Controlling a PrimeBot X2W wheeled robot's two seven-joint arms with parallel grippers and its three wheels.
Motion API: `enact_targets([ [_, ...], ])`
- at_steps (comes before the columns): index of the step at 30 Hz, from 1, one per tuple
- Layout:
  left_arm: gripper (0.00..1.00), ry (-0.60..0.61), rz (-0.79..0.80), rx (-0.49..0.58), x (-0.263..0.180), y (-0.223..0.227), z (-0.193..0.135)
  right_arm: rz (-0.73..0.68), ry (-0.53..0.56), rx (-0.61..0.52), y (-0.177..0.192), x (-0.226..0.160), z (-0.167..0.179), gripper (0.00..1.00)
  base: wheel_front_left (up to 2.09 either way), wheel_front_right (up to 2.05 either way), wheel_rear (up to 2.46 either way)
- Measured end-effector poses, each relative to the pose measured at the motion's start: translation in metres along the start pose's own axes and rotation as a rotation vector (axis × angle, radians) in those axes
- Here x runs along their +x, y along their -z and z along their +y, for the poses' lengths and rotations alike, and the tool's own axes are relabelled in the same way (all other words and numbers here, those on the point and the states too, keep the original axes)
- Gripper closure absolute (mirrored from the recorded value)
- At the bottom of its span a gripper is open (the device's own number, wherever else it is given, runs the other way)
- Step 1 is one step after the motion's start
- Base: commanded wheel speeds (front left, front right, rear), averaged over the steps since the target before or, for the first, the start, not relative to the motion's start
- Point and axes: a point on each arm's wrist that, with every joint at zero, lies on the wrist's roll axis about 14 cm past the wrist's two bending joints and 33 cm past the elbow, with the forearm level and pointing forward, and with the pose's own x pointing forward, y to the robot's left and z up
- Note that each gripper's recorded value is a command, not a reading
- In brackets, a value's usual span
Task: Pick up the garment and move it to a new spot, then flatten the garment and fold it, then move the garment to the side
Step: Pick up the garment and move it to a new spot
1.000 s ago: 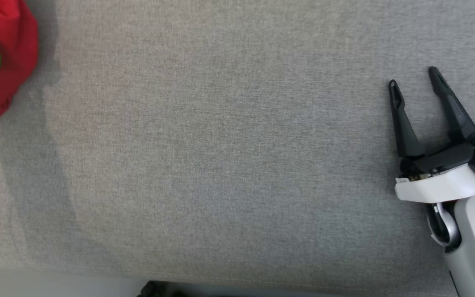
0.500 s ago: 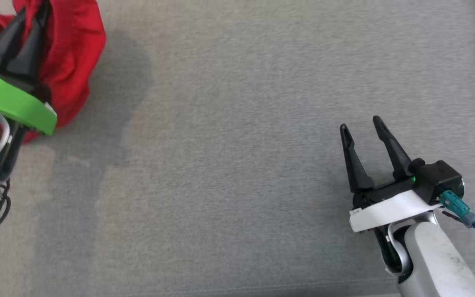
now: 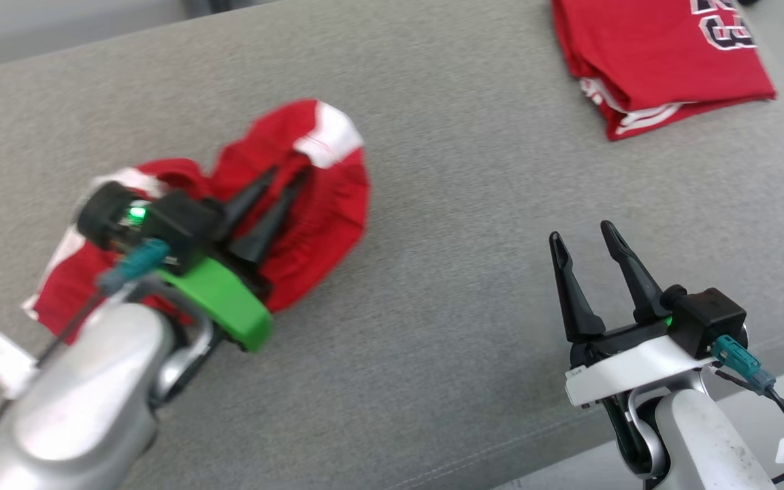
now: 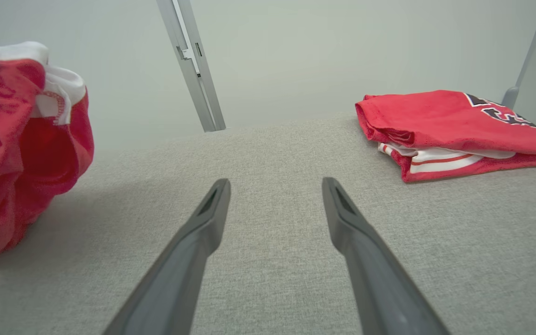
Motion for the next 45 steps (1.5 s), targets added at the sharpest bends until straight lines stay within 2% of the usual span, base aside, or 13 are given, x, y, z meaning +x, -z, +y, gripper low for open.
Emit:
enact_targets([
  [6,1.00,0.191,-0.022,-0.028,0.042,0.009,-0.069,-0.031,0.068,-0.022,-0.014,-0.012,-0.021,0.00,0.00,0.00,0.00],
  [9,1.00,0.237,0.044,-0.022,0.051,0.037,-0.084,-0.021,0.071,-0.023,-0.011,-0.009,-0.022,0.00,0.00,0.00,0.00],
  [10,0.79,0.243,0.067,-0.014,0.052,0.046,-0.085,-0.016,0.068,-0.024,-0.009,-0.007,-0.021,0.00,0.00,0.00,0.00],
  [11,0.25,0.244,0.081,-0.014,0.054,0.053,-0.086,-0.009,0.064,-0.023,-0.006,-0.006,-0.020,0.00,0.00,0.00,0.00],
  [12,0.00,0.246,0.102,-0.016,0.054,0.062,-0.087,-0.001,0.061,-0.021,-0.003,-0.005,-0.019,0.00,0.00,0.00,0.00],
  [18,0.00,0.188,0.106,-0.049,0.047,0.077,-0.084,0.029,0.026,-0.018,0.009,0.001,-0.010,0.00,0.00,0.00,0.00],
  [21,0.00,0.091,0.086,-0.089,0.036,0.074,-0.075,0.030,0.012,-0.015,0.008,-0.004,-0.006,0.00,0.00,0.00,0.00],
  [25,0.00,-0.117,0.012,-0.147,0.011,0.051,-0.050,0.013,-0.006,-0.018,0.001,-0.011,-0.002,0.00,0.00,0.00,0.00],
  [29,0.00,-0.347,-0.062,-0.186,-0.037,0.033,-0.020,0.009,-0.046,-0.011,0.000,-0.017,0.011,0.00,0.00,0.00,0.00],
  [34,0.00,-0.595,-0.113,-0.169,-0.107,0.021,0.004,-0.003,-0.115,-0.004,-0.003,-0.019,0.033,0.00,0.00,0.00,0.00],
  [40,0.00,-0.791,-0.165,-0.128,-0.174,0.008,0.009,-0.036,-0.179,0.003,-0.013,-0.023,0.054,0.00,0.00,0.00,0.00],
  [45,0.00,-0.892,-0.163,-0.059,-0.213,0.005,0.002,-0.065,-0.196,0.010,-0.022,-0.028,0.063,0.00,0.00,0.00,0.00],
])
